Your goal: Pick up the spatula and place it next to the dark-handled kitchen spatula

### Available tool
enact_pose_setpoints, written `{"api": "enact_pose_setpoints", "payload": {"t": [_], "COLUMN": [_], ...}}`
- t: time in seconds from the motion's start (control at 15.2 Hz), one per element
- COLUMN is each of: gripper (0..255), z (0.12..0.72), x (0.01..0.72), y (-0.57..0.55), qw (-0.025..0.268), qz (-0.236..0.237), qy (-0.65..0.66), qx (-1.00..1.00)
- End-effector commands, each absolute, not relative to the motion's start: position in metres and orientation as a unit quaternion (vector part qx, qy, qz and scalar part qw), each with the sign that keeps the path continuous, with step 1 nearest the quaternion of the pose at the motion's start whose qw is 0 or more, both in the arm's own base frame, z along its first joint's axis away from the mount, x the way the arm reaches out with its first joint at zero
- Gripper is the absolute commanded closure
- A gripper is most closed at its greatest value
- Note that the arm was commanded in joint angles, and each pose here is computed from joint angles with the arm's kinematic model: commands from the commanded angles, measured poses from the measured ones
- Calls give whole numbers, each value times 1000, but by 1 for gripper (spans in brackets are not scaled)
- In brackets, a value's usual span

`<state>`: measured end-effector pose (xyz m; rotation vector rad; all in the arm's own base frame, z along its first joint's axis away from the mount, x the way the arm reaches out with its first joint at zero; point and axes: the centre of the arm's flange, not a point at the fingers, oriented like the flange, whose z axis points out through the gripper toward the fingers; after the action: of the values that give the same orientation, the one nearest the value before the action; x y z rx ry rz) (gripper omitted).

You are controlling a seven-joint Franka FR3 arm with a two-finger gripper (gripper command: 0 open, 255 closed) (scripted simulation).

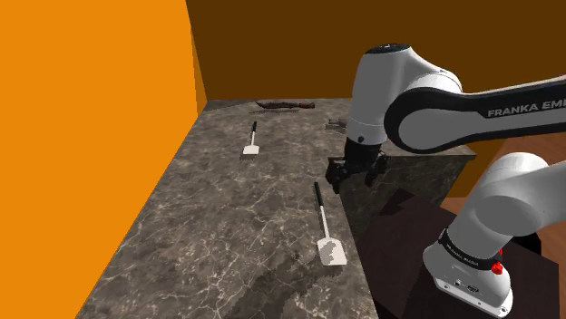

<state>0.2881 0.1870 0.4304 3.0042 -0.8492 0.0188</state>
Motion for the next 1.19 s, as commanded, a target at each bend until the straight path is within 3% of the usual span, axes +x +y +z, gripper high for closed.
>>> {"api": "enact_pose_setpoints", "payload": {"t": [0.0, 0.33, 1.12], "gripper": [0, 0, 0], "z": [414, 381, 341], "x": [295, 320, 322], "y": [207, 246, 244], "qw": [10, 12, 12], "qz": [14, 31, 31], "qy": [-310, -382, -382], "qx": [951, 923, 923]}}
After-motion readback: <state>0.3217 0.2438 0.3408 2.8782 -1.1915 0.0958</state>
